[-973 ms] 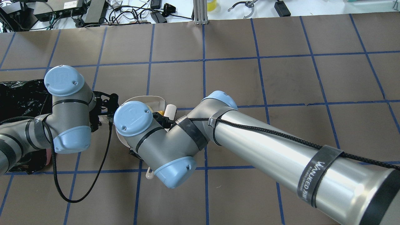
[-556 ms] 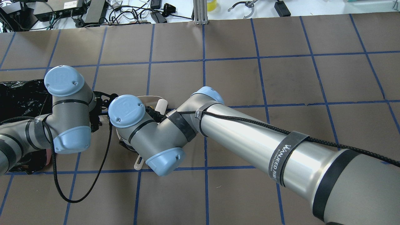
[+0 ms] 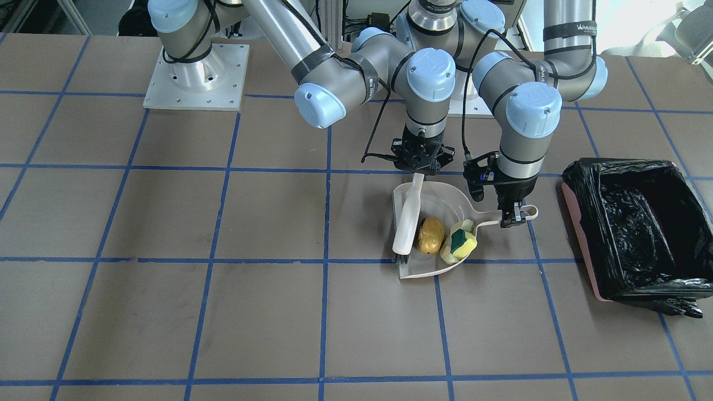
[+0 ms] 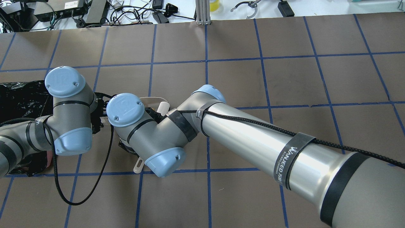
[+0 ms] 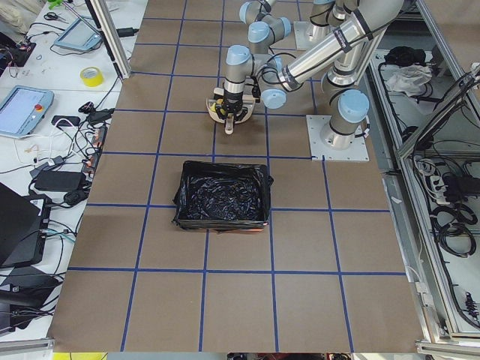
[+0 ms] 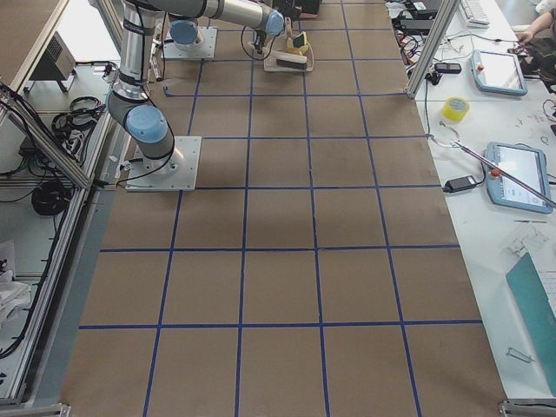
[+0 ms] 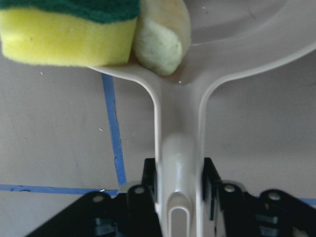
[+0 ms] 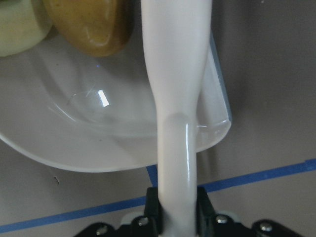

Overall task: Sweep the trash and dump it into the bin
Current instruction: 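Brush the yellow potato into the dustpan with the right gripper's brush, then lift the dustpan over the bin with the left gripper while the right withdraws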

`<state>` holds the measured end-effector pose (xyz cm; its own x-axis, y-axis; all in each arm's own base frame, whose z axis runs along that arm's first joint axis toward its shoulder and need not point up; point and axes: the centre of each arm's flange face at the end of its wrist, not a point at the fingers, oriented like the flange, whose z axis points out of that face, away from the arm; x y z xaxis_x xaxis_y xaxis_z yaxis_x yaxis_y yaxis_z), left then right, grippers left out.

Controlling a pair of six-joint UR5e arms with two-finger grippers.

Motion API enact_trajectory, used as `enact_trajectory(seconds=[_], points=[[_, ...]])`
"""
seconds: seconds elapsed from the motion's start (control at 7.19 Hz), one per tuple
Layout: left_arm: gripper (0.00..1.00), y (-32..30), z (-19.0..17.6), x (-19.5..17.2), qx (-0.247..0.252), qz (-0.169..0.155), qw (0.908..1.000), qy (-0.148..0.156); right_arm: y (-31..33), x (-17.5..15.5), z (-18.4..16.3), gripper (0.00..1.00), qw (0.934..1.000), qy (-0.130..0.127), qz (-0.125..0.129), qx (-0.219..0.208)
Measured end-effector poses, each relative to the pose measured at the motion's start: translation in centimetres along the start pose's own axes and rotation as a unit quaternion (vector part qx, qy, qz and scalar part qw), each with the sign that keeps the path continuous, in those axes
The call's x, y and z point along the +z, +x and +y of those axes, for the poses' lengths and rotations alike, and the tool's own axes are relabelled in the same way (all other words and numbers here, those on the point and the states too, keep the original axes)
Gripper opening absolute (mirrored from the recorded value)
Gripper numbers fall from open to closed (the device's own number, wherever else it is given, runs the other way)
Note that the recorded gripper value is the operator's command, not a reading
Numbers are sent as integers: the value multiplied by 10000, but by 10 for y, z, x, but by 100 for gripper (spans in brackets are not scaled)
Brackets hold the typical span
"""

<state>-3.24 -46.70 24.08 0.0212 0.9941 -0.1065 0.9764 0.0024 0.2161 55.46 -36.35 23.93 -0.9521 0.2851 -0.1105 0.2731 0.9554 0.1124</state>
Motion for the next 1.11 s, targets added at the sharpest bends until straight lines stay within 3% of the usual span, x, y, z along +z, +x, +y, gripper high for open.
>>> enact_trajectory(seconds=[0.42, 0.7, 0.97, 1.11], points=[[0, -1, -1, 0, -17, -32, 9999, 124, 33, -33, -5, 0, 9996, -39, 283, -81], [0, -10, 6, -8, -174, -163, 9988, 424, 74, -83, -29, 0, 9989, -103, 442, -126], [0, -35, 49, -28, -521, -144, 9946, 889, 116, -134, -60, 0, 9990, -119, 431, -14], [0, -46, 92, -39, -727, -119, 9907, 1142, 135, -152, -75, 0, 9989, -86, 467, 34]])
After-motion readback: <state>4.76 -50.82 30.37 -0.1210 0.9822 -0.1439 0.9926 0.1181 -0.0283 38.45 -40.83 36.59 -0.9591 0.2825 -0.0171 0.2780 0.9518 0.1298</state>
